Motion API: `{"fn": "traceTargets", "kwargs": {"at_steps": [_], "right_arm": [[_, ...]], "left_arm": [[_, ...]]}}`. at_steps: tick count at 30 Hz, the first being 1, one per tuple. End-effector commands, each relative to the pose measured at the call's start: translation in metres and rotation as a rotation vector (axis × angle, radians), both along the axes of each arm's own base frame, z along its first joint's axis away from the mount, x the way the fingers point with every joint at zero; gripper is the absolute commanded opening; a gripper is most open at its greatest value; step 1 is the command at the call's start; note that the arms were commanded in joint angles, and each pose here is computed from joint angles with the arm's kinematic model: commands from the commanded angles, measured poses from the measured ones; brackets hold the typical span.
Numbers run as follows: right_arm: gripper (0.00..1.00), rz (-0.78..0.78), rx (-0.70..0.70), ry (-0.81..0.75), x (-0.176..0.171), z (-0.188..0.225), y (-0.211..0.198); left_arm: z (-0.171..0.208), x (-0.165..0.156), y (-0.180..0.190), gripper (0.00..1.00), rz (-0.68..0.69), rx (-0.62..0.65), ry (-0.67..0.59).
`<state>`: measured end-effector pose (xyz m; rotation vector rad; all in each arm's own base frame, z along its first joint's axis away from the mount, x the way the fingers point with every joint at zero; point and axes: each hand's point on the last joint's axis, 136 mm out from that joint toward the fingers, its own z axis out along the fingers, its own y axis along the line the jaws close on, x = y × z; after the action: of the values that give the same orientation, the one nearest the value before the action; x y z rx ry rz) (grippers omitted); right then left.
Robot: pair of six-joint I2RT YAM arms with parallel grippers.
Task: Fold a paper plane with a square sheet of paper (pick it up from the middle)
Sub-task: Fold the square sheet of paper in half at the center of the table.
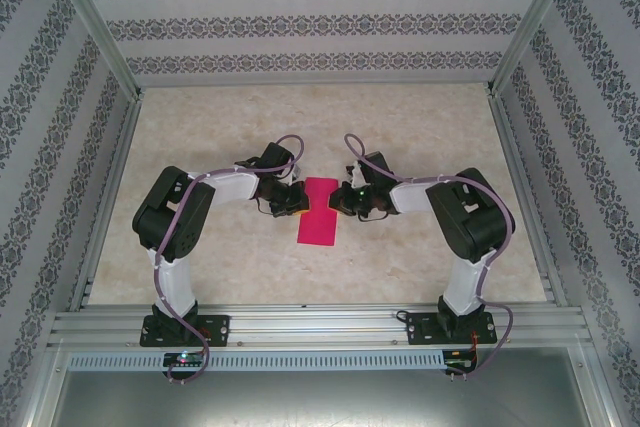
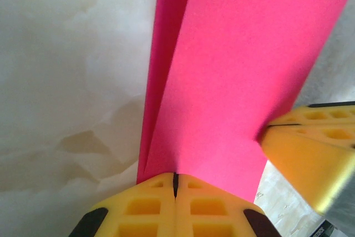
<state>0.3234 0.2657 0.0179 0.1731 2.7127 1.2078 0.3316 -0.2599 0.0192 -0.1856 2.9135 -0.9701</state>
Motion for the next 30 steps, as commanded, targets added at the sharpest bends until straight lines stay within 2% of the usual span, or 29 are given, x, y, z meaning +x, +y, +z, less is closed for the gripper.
{"fn": "traceTargets", "kwargs": {"at_steps": [1, 3, 11, 17, 25, 27, 30], "right_arm": [[0.08, -0.001, -0.031, 0.008, -0.004, -0.008, -0.007], [0.09, -0.002, -0.056, 0.013, -0.003, -0.005, -0.01], [0.09, 0.019, 0.052, -0.092, 0.02, 0.05, 0.003], [0.09, 0.015, 0.061, -0.056, 0.026, 0.035, 0.003], [0.09, -0.03, -0.073, 0.058, 0.018, -0.018, -0.016], [0.1, -0.03, -0.072, 0.07, 0.017, -0.018, -0.016], [0.1, -0.028, -0.05, 0.037, 0.023, 0.006, -0.012]], "left_arm": [[-0.032, -0.026, 0.016, 0.0, -0.02, 0.106, 0.089], [-0.032, -0.027, 0.016, 0.0, -0.02, 0.107, 0.091], [-0.032, -0.027, 0.016, 0.0, -0.021, 0.108, 0.092], [-0.032, -0.027, 0.016, 0.0, -0.024, 0.108, 0.089], [-0.032, -0.028, 0.016, 0.0, -0.027, 0.111, 0.09], [-0.032, -0.028, 0.017, 0.0, -0.027, 0.114, 0.089], [-0.032, -0.027, 0.018, 0.0, -0.026, 0.118, 0.088]]}}
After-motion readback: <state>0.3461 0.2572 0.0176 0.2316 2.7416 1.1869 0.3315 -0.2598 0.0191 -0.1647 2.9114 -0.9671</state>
